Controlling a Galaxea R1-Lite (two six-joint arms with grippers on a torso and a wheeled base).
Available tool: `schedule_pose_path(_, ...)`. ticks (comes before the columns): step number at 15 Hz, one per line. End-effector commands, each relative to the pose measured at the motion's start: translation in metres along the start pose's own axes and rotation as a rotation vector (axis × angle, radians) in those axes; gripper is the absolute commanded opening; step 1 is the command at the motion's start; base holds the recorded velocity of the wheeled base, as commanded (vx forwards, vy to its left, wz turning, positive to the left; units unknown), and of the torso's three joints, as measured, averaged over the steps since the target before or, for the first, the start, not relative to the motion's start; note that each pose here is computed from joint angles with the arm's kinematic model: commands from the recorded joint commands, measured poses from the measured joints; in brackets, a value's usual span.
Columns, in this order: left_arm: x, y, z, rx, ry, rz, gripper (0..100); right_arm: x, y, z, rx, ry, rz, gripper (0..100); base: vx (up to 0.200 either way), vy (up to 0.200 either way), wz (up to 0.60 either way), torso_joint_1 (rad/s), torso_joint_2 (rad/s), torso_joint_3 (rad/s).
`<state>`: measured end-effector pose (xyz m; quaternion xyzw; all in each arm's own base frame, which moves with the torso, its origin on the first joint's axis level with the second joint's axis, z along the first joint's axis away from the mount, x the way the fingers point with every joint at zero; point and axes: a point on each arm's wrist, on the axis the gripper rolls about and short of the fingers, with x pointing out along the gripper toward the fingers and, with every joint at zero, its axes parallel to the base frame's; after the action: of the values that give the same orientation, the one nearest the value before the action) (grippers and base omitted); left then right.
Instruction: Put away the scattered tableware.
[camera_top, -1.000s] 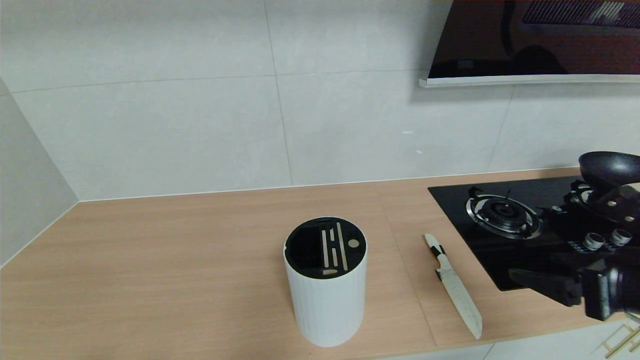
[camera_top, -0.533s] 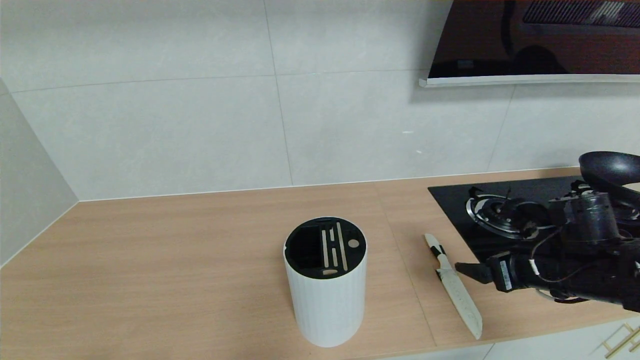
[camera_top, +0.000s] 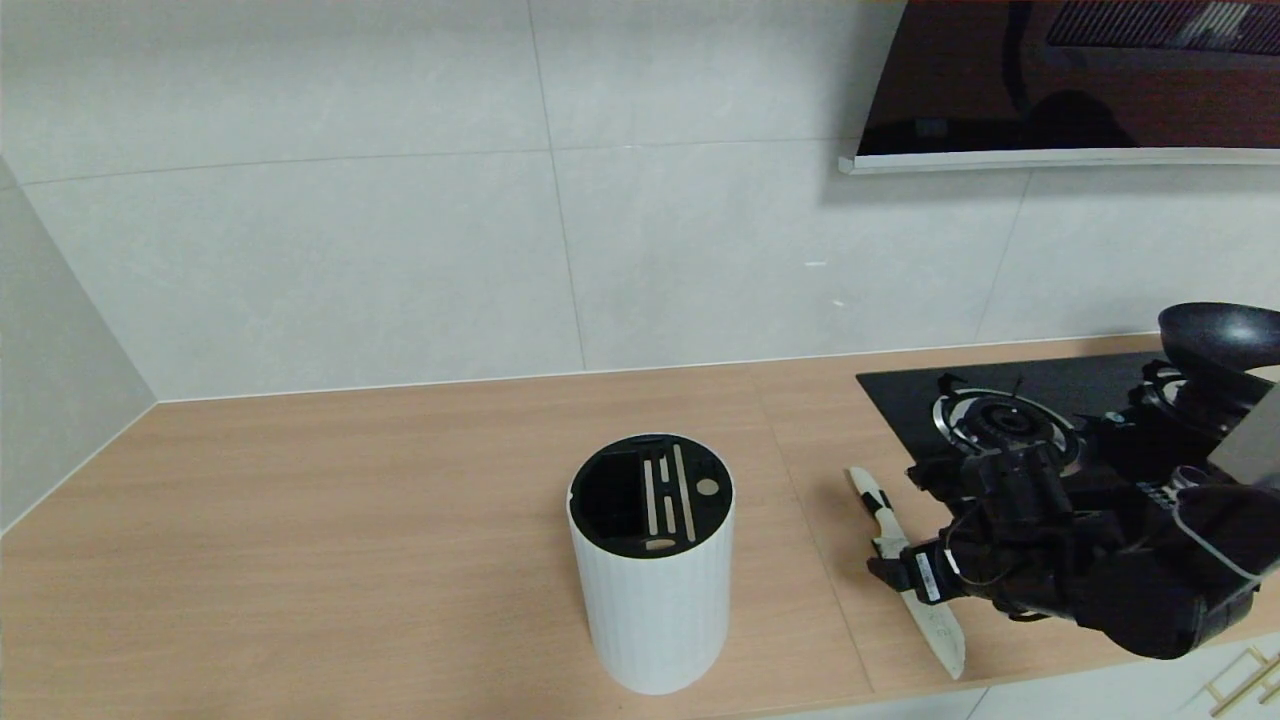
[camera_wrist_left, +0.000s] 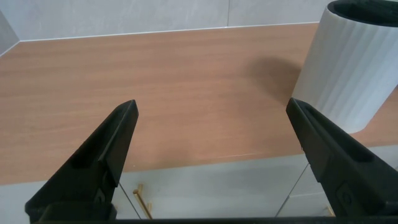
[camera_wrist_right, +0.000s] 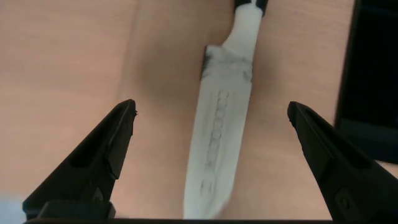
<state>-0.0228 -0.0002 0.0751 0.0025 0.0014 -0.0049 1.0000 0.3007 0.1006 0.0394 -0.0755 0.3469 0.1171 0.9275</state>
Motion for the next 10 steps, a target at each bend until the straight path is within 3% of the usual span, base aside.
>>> schedule_pose_path(1, 0.000, 0.000, 0.000, 0.001, 0.000, -0.001, 100, 0.022, 0.003, -0.011, -0.002, 0.040, -0.007, 100, 0.000, 0.000, 0.00, 0.000, 0.00, 0.000)
schedule_pose_path(10, 0.000, 0.000, 0.000, -0.001, 0.000, -0.001, 100, 0.050, 0.000, -0.009, 0.065, -0.013, -0.088, 100, 0.000, 0.000, 0.00, 0.000, 0.00, 0.000)
